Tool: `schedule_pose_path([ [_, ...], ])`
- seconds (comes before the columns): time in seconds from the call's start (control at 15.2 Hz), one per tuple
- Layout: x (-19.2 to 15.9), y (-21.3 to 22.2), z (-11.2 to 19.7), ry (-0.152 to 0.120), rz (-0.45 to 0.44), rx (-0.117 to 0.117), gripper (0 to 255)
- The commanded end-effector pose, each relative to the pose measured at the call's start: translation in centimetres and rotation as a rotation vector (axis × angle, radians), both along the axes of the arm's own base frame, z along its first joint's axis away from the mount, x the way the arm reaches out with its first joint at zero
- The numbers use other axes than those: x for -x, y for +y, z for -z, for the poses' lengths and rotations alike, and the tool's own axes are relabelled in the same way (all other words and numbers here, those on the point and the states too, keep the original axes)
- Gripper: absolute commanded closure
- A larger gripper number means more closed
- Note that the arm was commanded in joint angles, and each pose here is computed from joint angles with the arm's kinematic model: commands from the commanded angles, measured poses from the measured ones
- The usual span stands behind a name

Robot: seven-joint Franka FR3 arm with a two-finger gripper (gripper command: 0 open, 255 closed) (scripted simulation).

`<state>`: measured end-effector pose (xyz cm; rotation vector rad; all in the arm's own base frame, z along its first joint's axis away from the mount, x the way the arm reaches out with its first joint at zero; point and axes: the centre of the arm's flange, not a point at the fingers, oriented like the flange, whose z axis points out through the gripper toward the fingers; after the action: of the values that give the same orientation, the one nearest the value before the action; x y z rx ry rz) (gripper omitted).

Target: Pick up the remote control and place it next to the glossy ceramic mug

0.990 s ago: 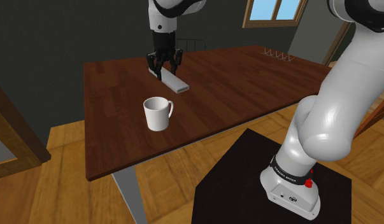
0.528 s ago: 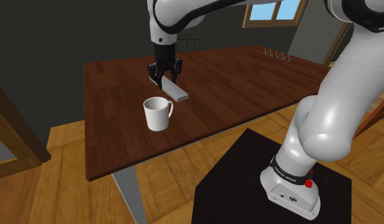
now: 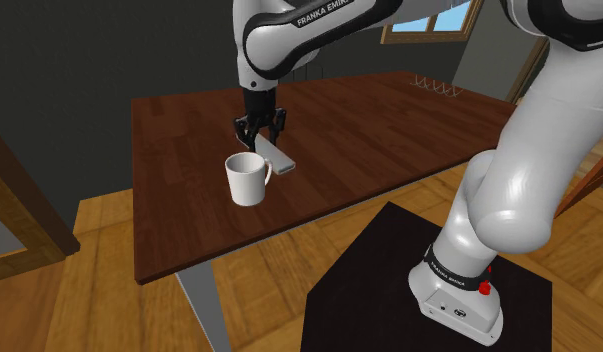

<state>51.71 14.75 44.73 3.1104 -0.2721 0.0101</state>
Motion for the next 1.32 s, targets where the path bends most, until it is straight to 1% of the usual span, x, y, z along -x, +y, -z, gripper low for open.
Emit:
schedule_pose_path([
  [0.0, 0.0, 0.0, 1.0, -0.001, 0.0, 0.0, 255],
  [0.53, 0.0, 0.0, 5.0, -0.001, 0.0, 0.0, 255],
  [0.99, 0.0, 0.0, 5.0, -0.001, 0.0, 0.0, 255],
  [1.06, 0.0, 0.0, 5.0, -0.001, 0.0, 0.0, 0],
  [1.25, 0.0, 0.0, 5.0, -0.001, 0.0, 0.0, 0],
])
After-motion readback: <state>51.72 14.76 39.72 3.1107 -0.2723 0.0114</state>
